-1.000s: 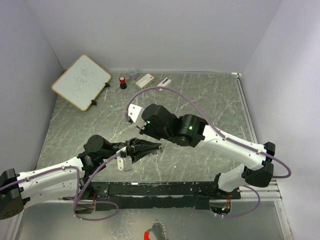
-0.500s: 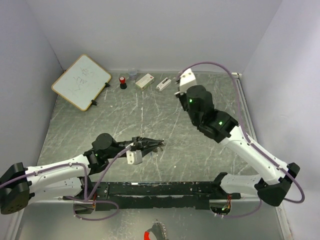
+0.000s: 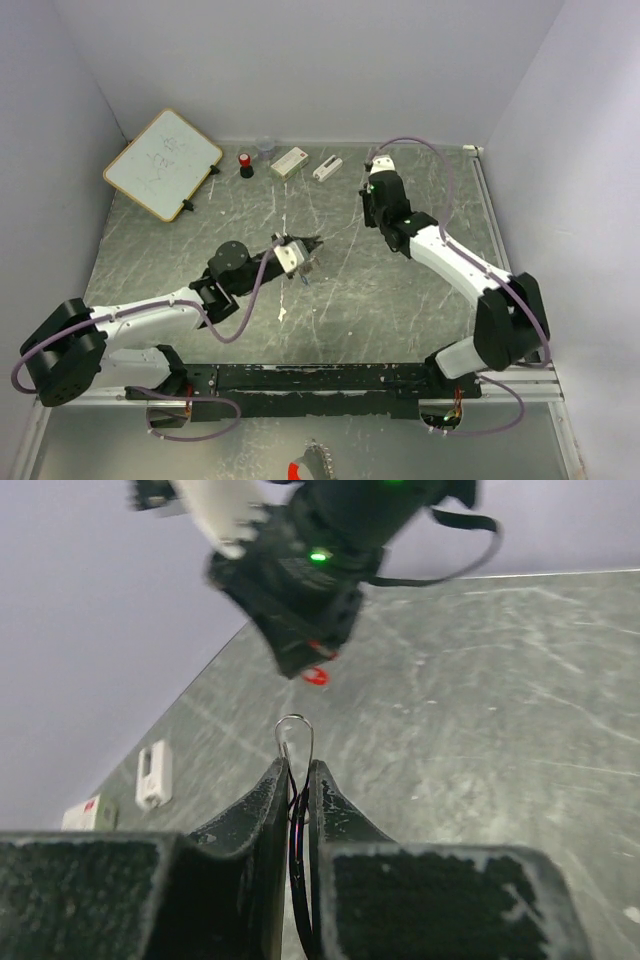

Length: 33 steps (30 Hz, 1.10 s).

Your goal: Remove the keys from the keyring

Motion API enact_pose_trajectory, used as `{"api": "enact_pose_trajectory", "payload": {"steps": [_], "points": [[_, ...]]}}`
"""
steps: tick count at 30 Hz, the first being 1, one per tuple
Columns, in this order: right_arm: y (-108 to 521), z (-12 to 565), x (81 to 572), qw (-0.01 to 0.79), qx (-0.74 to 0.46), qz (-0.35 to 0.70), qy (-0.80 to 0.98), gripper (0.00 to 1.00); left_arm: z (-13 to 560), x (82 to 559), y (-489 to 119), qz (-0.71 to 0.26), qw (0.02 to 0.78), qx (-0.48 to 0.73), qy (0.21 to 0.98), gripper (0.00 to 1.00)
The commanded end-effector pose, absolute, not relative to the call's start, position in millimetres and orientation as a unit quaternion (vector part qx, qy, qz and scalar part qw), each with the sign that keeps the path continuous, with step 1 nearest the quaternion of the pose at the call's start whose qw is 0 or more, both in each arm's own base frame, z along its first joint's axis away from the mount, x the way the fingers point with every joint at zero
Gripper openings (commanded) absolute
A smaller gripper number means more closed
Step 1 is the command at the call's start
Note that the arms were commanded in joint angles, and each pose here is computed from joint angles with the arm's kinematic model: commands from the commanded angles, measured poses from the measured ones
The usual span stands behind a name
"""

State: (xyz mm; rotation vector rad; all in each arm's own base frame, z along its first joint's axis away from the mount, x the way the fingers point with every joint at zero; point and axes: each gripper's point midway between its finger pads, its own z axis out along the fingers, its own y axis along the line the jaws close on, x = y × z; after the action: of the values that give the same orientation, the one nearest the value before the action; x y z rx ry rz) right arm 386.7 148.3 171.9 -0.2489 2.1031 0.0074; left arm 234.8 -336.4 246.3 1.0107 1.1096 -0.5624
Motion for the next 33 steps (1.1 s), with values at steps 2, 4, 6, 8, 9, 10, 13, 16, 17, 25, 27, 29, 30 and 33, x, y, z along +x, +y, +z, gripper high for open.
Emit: {"api": "enact_pose_trajectory", "payload": {"steps": [2, 4, 6, 8, 9, 10, 13, 16, 17, 25, 27, 29, 30, 33], "points": [[165, 142, 409, 0.485, -0.066, 0.059, 0.870, 0.00, 273, 269, -310, -0.266, 0.736, 0.358, 0.509, 0.07], [170, 124, 412, 0.474, -0.063, 0.070, 0.876, 0.00, 272, 273, -304, -0.265, 0.739, 0.347, 0.513, 0.07], [171, 93, 407, 0.448, -0.064, 0.074, 0.889, 0.00, 270, 276, -302, -0.260, 0.739, 0.343, 0.518, 0.07], [173, 75, 409, 0.435, -0.061, 0.078, 0.895, 0.00, 268, 280, -300, -0.255, 0.737, 0.341, 0.524, 0.07], [174, 68, 410, 0.430, -0.061, 0.080, 0.897, 0.00, 266, 283, -300, -0.253, 0.736, 0.339, 0.529, 0.07], [176, 62, 411, 0.425, -0.060, 0.083, 0.899, 0.00, 265, 284, -299, -0.253, 0.734, 0.338, 0.531, 0.07], [179, 52, 413, 0.417, -0.061, 0.085, 0.903, 0.02, 265, 286, -295, -0.263, 0.737, 0.327, 0.530, 0.07], [179, 45, 409, 0.413, -0.064, 0.088, 0.904, 0.14, 269, 284, -290, -0.270, 0.742, 0.319, 0.524, 0.07], [179, 43, 408, 0.412, -0.064, 0.088, 0.905, 0.18, 270, 284, -289, -0.269, 0.743, 0.317, 0.524, 0.07], [174, 56, 400, 0.430, -0.066, 0.091, 0.896, 0.45, 273, 284, -291, -0.273, 0.742, 0.320, 0.522, 0.07], [174, 69, 398, 0.444, -0.068, 0.097, 0.888, 0.45, 273, 286, -289, -0.271, 0.744, 0.316, 0.523, 0.07], [175, 83, 391, 0.460, -0.077, 0.106, 0.878, 0.45, 275, 287, -289, -0.270, 0.746, 0.313, 0.522, 0.07], [179, 94, 388, 0.473, -0.087, 0.116, 0.869, 0.45, 276, 287, -288, -0.270, 0.747, 0.310, 0.522, 0.07], [197, 124, 370, 0.515, -0.126, 0.178, 0.829, 0.45, 279, 288, -288, -0.274, 0.749, 0.302, 0.522, 0.07]]}}
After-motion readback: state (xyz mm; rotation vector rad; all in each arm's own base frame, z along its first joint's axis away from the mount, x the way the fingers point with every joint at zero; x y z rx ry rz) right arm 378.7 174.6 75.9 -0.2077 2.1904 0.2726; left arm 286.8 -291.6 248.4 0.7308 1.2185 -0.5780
